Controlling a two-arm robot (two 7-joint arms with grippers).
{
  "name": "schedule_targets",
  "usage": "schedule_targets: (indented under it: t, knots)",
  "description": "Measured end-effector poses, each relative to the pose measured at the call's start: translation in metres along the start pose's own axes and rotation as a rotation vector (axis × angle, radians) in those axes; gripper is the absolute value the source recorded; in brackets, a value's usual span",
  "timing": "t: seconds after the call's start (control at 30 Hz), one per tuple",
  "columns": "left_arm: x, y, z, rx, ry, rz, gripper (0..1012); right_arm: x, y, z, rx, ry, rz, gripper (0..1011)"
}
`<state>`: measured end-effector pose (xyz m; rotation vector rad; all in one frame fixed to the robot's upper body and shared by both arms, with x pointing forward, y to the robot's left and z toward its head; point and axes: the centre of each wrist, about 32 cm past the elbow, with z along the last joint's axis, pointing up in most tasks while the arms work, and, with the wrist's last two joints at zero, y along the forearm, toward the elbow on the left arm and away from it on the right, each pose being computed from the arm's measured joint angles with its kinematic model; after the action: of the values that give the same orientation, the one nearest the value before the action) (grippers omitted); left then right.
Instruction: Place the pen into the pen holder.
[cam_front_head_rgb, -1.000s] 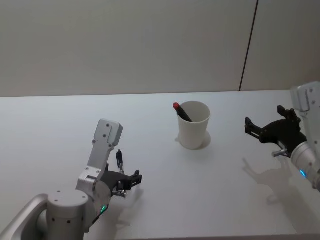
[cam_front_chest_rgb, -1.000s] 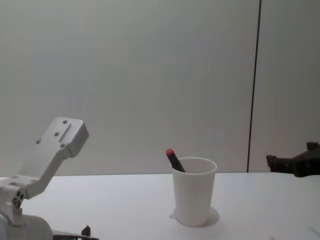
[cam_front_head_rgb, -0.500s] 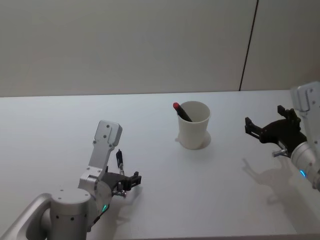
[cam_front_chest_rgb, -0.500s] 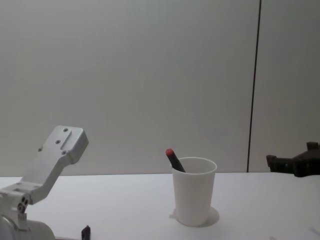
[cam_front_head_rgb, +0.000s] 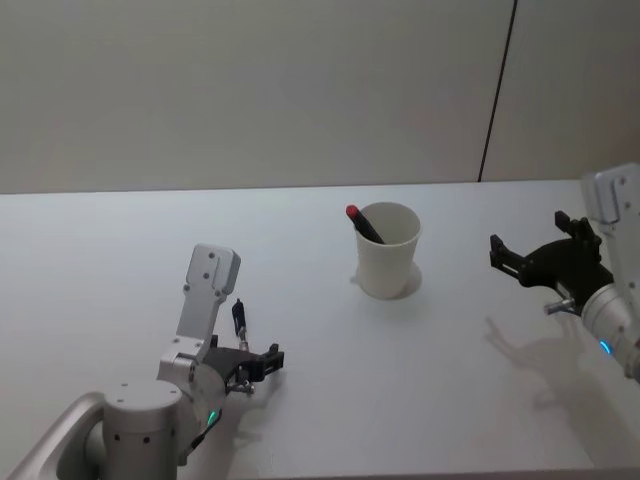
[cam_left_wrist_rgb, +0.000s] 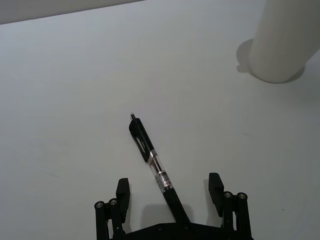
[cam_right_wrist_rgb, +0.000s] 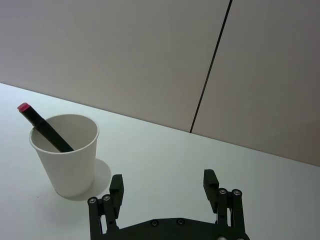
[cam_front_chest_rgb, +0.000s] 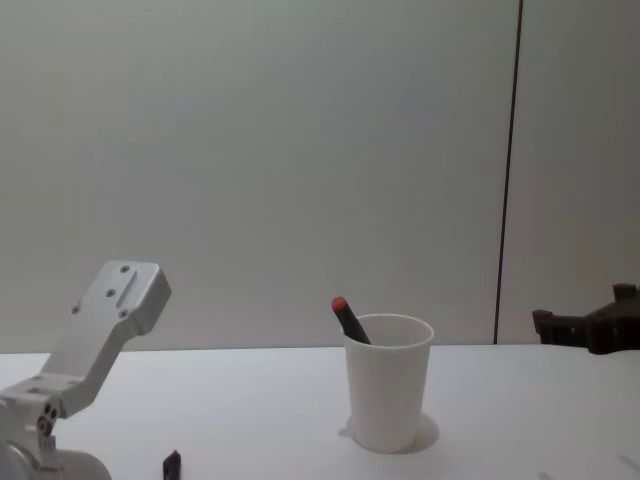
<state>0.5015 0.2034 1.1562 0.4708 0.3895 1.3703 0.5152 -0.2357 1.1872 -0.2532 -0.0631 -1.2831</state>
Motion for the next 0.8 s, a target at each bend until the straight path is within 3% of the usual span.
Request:
schedule_targets:
  t: [0.27, 0.8]
  knots:
    - [0.0002, -0.0017, -0.0011, 0.003, 0.01, 0.001, 895, 0.0, 0.0, 0.0, 0.0, 0.0, 0.0, 1001]
    - [-0.0002, -0.0021, -0.0002, 0.051, -0.006, 0.004, 371, 0.0, 0.0, 0.0, 0.0, 0.0, 0.0, 1001]
